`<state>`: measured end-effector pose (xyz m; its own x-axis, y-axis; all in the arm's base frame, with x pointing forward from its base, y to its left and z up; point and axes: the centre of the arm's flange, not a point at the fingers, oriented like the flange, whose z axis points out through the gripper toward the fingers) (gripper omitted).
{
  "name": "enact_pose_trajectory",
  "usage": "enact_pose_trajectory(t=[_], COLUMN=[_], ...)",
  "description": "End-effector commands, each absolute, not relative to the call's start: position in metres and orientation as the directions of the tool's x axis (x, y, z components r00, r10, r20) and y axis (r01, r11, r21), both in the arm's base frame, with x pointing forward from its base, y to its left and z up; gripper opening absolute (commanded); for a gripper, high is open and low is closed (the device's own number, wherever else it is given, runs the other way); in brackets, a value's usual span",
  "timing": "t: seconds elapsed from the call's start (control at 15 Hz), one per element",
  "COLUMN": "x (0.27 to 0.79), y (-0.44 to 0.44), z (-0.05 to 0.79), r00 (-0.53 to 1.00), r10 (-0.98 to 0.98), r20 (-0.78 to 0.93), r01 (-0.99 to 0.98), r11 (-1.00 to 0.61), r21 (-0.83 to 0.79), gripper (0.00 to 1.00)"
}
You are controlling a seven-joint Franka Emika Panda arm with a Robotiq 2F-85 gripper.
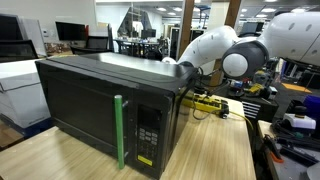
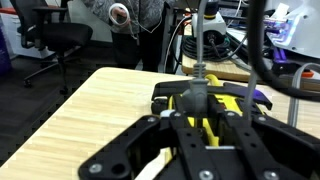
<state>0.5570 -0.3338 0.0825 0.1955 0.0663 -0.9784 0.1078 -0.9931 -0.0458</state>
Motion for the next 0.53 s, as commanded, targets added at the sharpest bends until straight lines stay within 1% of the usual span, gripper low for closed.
enact_pose_trajectory(t=[0.0,0.27,0.47], x=[0.562,0.557,0.56], y=[-0.345,-0.349,-0.352], z=[0.061,0.049,0.051], r00=[0.162,0.114,0.125], r10=[0.05,0.03,0.023], r20=[-0.986,-0.993,-0.992], r01=[0.08,0.05,0.041], r11=[-0.996,-0.998,-0.999], r21=[-0.037,-0.024,-0.018], gripper=[0.08,0.08,0.08])
